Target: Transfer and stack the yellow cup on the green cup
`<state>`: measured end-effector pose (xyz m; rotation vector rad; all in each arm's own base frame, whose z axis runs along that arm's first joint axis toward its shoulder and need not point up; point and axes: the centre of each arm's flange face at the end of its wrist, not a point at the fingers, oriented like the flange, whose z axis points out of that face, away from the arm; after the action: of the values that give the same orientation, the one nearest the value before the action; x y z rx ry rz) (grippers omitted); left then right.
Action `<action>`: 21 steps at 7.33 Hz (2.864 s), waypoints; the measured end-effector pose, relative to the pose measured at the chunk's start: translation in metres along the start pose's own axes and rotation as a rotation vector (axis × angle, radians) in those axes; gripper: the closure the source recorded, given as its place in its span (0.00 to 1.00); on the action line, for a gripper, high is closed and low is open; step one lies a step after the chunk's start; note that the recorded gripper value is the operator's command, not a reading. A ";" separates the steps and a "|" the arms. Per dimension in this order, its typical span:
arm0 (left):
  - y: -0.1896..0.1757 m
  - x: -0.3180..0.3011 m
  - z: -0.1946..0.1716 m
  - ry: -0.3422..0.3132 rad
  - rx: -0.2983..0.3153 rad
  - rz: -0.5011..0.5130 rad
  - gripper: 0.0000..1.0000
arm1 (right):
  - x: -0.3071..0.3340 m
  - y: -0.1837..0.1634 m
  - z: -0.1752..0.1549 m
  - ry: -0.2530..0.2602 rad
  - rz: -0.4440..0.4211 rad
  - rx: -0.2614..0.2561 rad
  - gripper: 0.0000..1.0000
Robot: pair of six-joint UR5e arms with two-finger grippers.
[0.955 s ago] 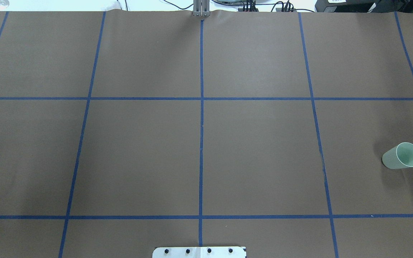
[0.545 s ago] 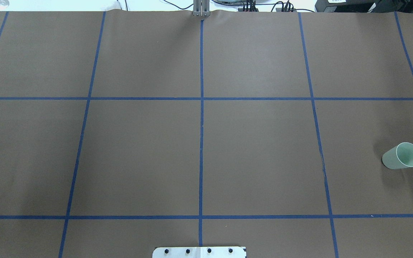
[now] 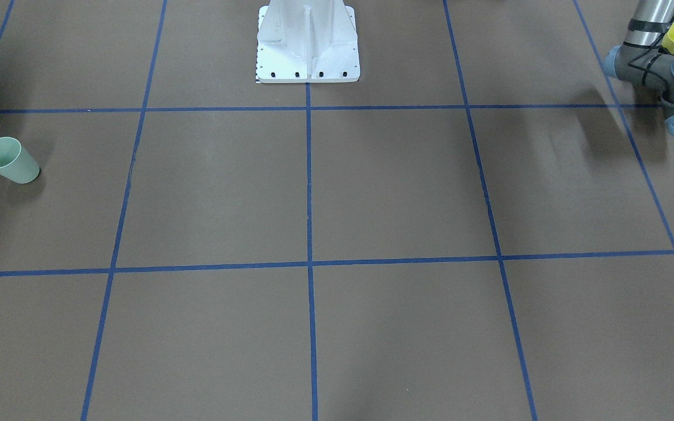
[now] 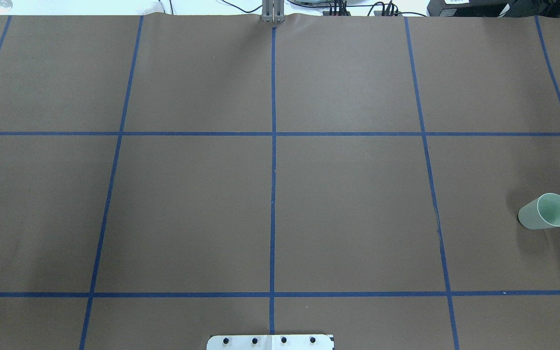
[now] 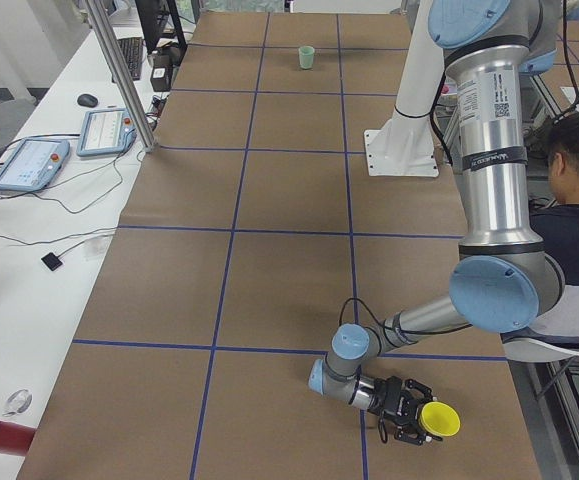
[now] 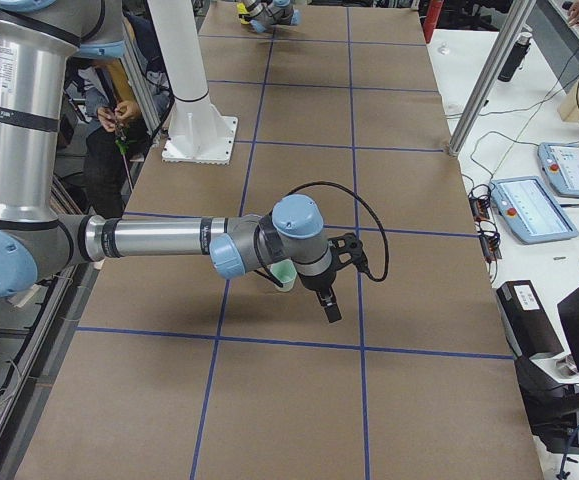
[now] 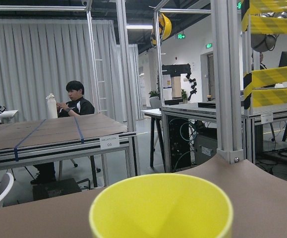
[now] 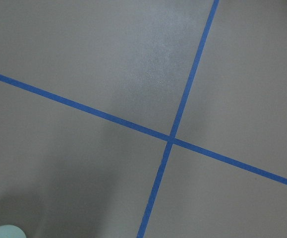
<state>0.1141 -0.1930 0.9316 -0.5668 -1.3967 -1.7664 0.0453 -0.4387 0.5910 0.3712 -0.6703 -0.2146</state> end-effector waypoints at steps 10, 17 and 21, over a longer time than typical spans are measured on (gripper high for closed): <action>-0.079 0.070 0.021 0.623 0.335 0.199 0.83 | 0.005 0.004 0.007 -0.001 0.027 -0.016 0.00; -0.079 0.100 -0.023 1.132 0.318 0.339 0.88 | 0.005 -0.005 0.006 0.002 0.043 -0.009 0.00; -0.077 0.090 -0.057 1.347 0.332 0.464 0.93 | 0.007 -0.013 0.008 0.002 0.041 -0.005 0.00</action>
<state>0.0074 -0.2692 0.9375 0.4395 -0.4772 -1.0422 0.0445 -0.4548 0.5952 0.3527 -0.6753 -0.1767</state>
